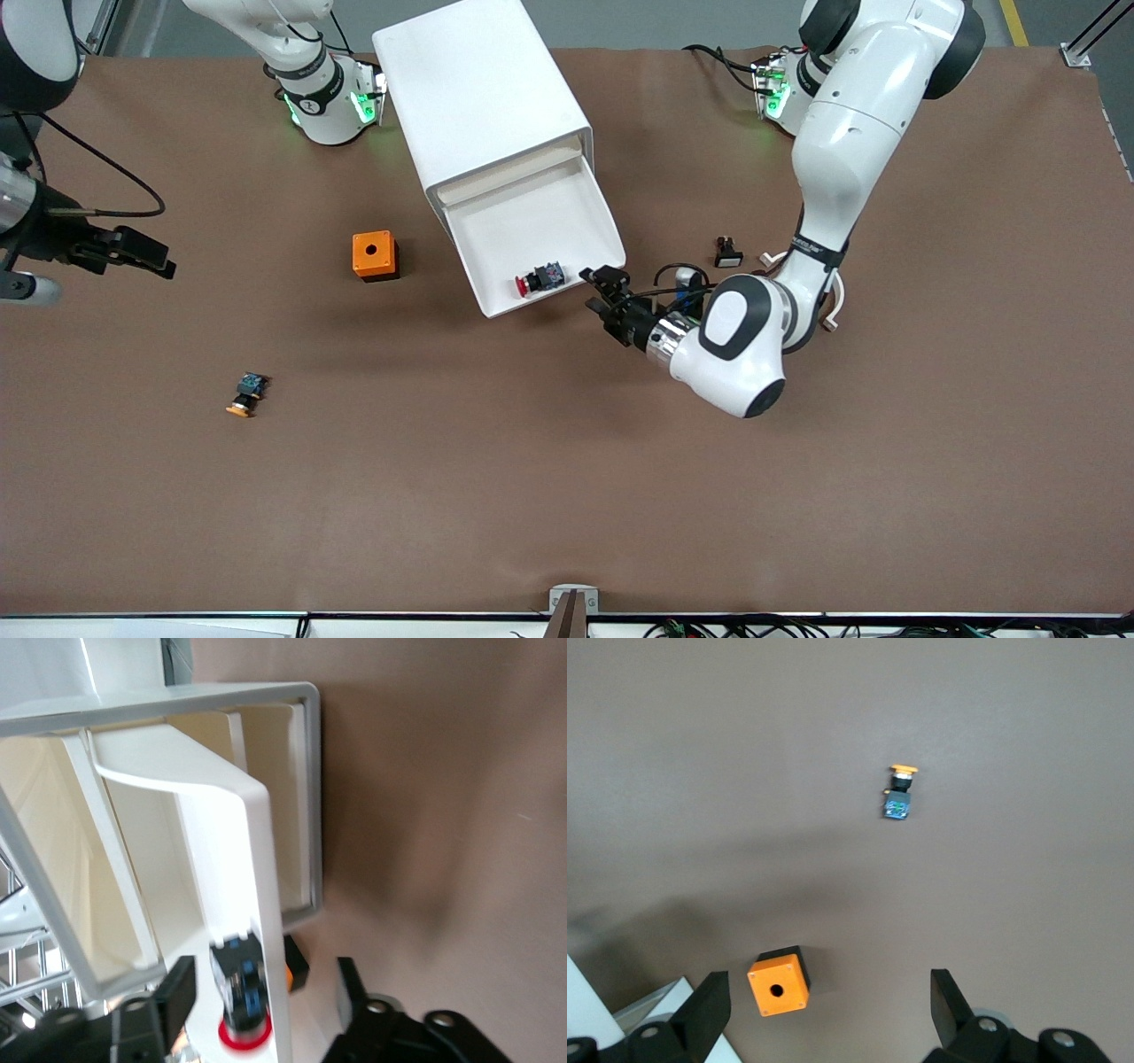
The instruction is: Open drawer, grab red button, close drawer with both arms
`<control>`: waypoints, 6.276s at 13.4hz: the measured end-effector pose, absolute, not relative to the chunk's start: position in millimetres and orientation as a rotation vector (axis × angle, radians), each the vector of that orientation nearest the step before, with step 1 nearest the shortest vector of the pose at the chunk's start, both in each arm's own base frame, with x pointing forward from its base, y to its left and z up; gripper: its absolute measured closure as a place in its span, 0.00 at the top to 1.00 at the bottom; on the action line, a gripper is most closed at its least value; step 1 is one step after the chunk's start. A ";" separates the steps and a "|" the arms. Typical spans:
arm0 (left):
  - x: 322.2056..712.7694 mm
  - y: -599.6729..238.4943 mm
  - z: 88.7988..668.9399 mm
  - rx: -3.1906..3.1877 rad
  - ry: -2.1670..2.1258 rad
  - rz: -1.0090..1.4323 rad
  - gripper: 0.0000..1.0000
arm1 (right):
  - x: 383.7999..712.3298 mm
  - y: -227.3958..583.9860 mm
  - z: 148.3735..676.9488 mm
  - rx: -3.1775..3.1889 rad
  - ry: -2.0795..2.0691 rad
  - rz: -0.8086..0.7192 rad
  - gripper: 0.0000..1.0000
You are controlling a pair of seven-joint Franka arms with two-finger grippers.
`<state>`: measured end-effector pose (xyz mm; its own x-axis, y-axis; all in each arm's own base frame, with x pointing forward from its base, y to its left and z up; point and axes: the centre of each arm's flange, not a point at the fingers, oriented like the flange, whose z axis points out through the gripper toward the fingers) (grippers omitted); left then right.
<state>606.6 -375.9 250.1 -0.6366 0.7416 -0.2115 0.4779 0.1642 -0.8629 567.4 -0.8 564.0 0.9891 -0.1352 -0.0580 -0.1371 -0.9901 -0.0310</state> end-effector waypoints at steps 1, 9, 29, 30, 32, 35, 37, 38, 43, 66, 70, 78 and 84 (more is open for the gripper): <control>620.9 -354.5 254.9 -1.203 -2.218 1.450 0.89 | 569.3 18.5 558.5 -3.096 0.280 0.104 1.00; 656.3 -266.1 307.8 -1.863 -2.178 0.922 1.00 | 562.5 194.8 513.8 -3.039 0.804 0.137 1.00; 602.6 -396.6 388.6 -3.084 -0.921 0.371 1.00 | 467.3 464.7 351.0 -2.742 1.353 0.067 0.96; 596.1 -407.4 384.7 -3.085 -0.912 0.372 1.00 | 467.2 465.1 350.4 -2.742 1.353 0.066 0.89; 589.4 -419.8 375.9 -3.086 -0.904 0.374 1.00 | 467.6 466.2 348.5 -2.737 1.351 0.063 0.83; 586.4 -426.7 365.5 -3.084 -0.892 0.382 1.00 | 468.1 466.8 345.5 -2.736 1.351 0.062 0.44; 584.0 -430.2 362.6 -3.084 -0.883 0.385 1.00 | 468.3 467.2 346.2 -2.735 1.350 0.062 0.42; 583.2 -432.2 359.7 -3.086 -0.881 0.385 1.00 | 468.5 467.5 346.9 -2.734 1.349 0.061 0.42; 582.6 -445.9 315.7 -3.093 -0.882 0.392 1.00 | 491.1 457.2 365.8 -2.709 1.323 0.023 0.42; 522.3 -500.9 368.0 -2.958 -1.089 0.332 1.00 | 683.3 15.5 234.4 -3.083 0.233 0.134 0.42; 610.6 -336.2 476.0 -3.046 -1.024 0.168 1.00 | 682.1 6.0 217.6 -3.084 0.183 0.154 0.42; 603.7 -142.8 602.1 -3.109 -0.652 0.128 1.00 | 683.8 -3.2 206.1 -3.084 0.167 0.142 0.69; 558.9 -82.3 661.4 -3.132 -0.365 0.123 1.00 | 704.3 -25.3 264.8 -3.087 0.073 -0.002 1.00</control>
<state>558.9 -82.3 661.4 0.9703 0.2289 -0.0788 0.2299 -0.9732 0.0044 704.3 -25.3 264.8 0.9989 -0.0474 0.0001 -0.0474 -0.9974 -0.0541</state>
